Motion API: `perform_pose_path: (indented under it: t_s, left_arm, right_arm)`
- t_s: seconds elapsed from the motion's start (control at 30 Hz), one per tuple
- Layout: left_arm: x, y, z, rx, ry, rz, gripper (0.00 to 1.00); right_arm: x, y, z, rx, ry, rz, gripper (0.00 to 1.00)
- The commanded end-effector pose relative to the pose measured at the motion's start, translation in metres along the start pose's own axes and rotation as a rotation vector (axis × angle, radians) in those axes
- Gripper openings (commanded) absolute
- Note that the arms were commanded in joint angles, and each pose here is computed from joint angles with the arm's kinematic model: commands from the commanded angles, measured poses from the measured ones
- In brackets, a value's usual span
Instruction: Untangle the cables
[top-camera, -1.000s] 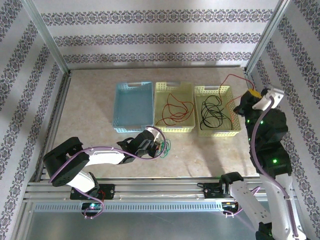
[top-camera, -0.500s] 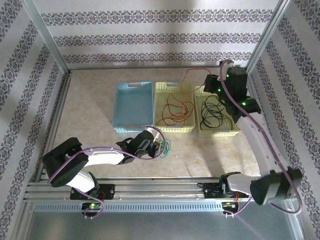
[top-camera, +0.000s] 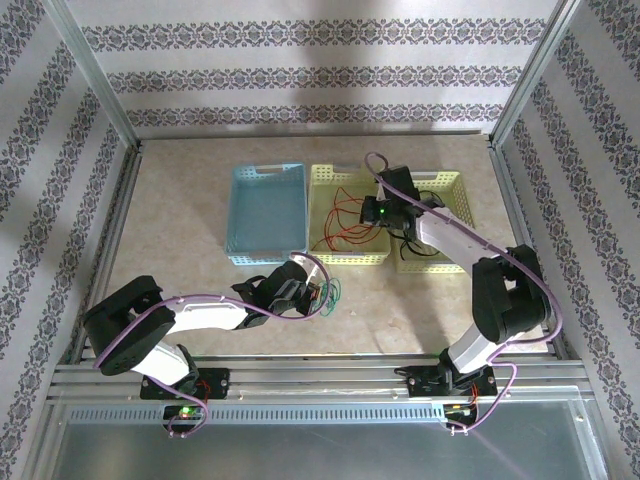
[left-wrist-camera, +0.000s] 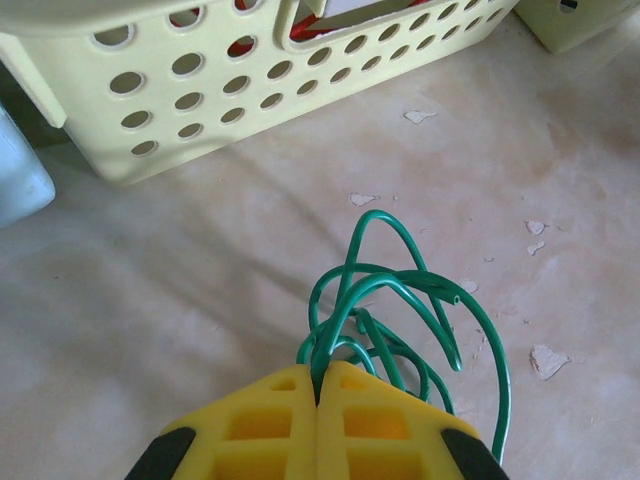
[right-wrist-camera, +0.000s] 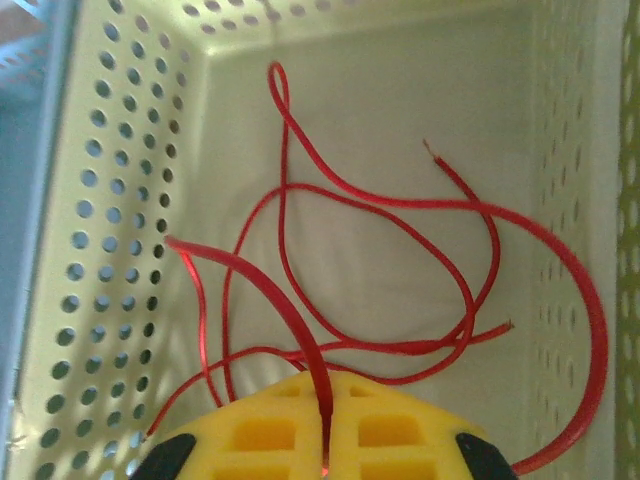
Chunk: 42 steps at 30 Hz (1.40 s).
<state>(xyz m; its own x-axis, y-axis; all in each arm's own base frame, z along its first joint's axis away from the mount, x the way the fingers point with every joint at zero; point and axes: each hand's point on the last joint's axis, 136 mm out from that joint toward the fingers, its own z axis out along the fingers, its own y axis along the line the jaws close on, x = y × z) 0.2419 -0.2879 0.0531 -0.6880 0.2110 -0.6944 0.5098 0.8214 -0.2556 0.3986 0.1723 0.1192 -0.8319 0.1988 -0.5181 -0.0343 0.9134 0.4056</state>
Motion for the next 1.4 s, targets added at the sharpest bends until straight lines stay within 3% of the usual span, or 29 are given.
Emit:
perform_pose_path:
  t_s: [0.0,0.1,0.17,0.3,0.4,0.63,0.77,0.9,1.37]
  left_arm:
    - [0.018,0.014,-0.004,-0.051,0.055,0.002,0.0]
    - [0.017,0.013,-0.006,-0.042,0.046,-0.001,0.0]
    - [0.016,0.011,-0.007,-0.034,0.04,0.0,0.0]
    - [0.014,0.008,-0.008,-0.014,0.029,0.003,0.0]
    - [0.012,0.005,-0.009,0.0,0.022,0.007,0.0]
    - [0.008,0.001,-0.009,0.02,0.013,0.017,0.0]
    - [0.008,0.001,-0.009,0.015,0.013,0.015,0.0]
    - [0.007,0.001,-0.009,0.014,0.014,0.015,0.0]
    - [0.006,0.0,-0.009,0.017,0.021,0.02,0.0]
  right_arm:
    - [-0.011,-0.002,-0.004,0.019,-0.058,0.021,0.22]
    - [-0.02,-0.004,-0.029,0.068,-0.141,-0.023,0.47]
    - [-0.024,-0.001,-0.053,0.081,-0.196,-0.065,0.53]
    - [0.0,0.007,-0.081,0.063,-0.196,-0.149,0.54]
    - [0.041,0.02,-0.089,0.004,-0.131,-0.254,0.54]
    - [0.172,0.058,-0.08,-0.276,0.208,-0.413,0.5]
    - [0.21,0.06,-0.071,-0.314,0.35,-0.457,0.46]
    - [0.223,0.06,-0.058,-0.316,0.418,-0.468,0.44]
    - [0.218,0.076,-0.031,-0.344,0.437,-0.486,0.39]
